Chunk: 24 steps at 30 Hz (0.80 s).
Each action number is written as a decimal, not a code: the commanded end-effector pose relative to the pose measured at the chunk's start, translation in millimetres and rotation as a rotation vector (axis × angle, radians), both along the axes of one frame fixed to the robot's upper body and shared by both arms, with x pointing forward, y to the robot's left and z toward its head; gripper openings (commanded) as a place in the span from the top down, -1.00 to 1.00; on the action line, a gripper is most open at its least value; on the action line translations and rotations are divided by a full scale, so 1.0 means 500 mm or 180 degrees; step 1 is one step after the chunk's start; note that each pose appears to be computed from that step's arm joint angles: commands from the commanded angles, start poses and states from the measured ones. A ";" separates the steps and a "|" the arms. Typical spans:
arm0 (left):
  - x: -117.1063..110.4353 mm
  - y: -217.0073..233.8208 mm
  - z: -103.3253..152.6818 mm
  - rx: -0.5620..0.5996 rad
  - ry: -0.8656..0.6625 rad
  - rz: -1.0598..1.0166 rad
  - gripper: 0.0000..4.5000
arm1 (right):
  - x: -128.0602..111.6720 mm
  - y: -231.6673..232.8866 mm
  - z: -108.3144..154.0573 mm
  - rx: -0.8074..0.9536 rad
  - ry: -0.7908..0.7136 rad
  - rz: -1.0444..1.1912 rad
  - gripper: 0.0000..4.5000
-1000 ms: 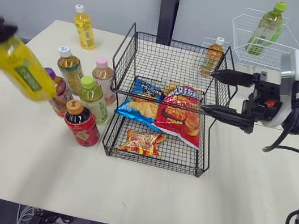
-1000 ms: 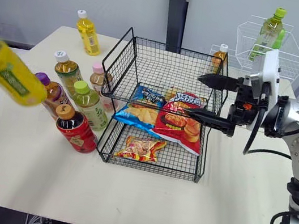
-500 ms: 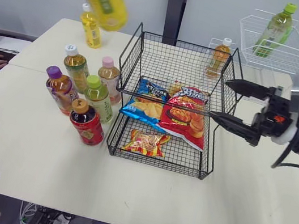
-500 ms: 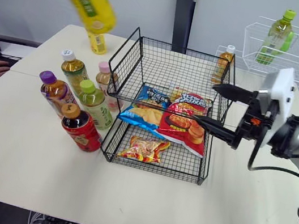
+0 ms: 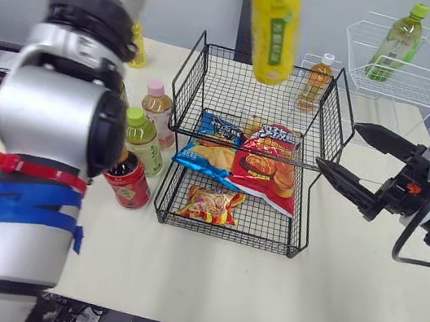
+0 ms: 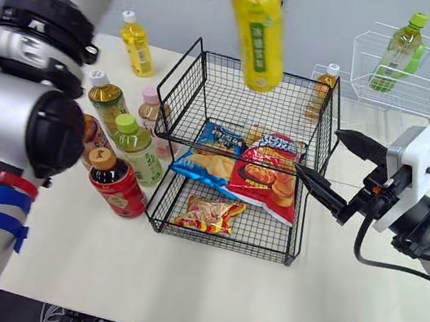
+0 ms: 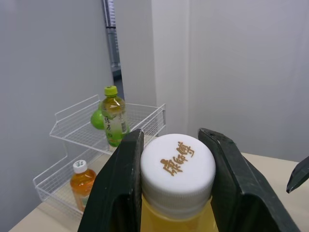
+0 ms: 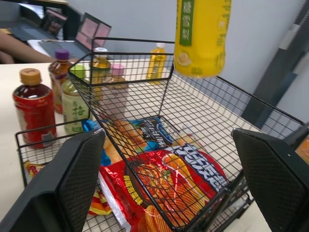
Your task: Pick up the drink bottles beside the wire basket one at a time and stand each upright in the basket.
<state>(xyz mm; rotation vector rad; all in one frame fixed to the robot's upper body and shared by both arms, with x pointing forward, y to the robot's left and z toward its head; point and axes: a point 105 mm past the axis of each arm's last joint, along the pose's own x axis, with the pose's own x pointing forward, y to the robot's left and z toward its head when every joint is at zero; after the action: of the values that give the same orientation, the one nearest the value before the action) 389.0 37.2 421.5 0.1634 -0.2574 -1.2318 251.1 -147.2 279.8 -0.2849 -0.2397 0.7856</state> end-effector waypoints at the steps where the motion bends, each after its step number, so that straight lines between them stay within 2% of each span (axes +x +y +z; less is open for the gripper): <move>1: -0.010 -0.029 0.049 -0.0199 -0.0309 0.0080 0.39 | -0.012 0.018 0.020 0.0062 -0.0308 -0.0137 -1.00; 7: 0.019 -0.075 -0.005 -0.0115 -0.0203 0.0205 0.39 | -0.004 0.041 0.009 0.0170 -0.0348 -0.0280 -1.00; 15: 0.050 -0.097 -0.048 -0.0005 -0.0199 0.0543 0.39 | -0.005 0.056 0.010 0.0201 -0.0395 -0.0339 -1.00; 21: 0.056 -0.097 -0.051 -0.0112 -0.0088 0.0595 0.39 | 0.000 0.057 0.017 0.0240 -0.0420 -0.0398 -1.00; 22: 0.056 -0.096 -0.049 -0.0121 -0.0085 0.0598 0.07 | 0.000 0.057 0.017 0.0242 -0.0419 -0.0402 -1.00; 24: 0.052 -0.094 -0.046 -0.0118 -0.0083 0.0551 -0.15 | 0.002 0.057 0.018 0.0245 -0.0417 -0.0413 -1.00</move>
<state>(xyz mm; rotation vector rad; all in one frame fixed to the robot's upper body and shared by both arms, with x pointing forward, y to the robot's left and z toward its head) 425.0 -7.1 374.3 0.1572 -0.2081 -1.0311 257.2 -120.2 279.6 -0.2596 -0.3227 0.6372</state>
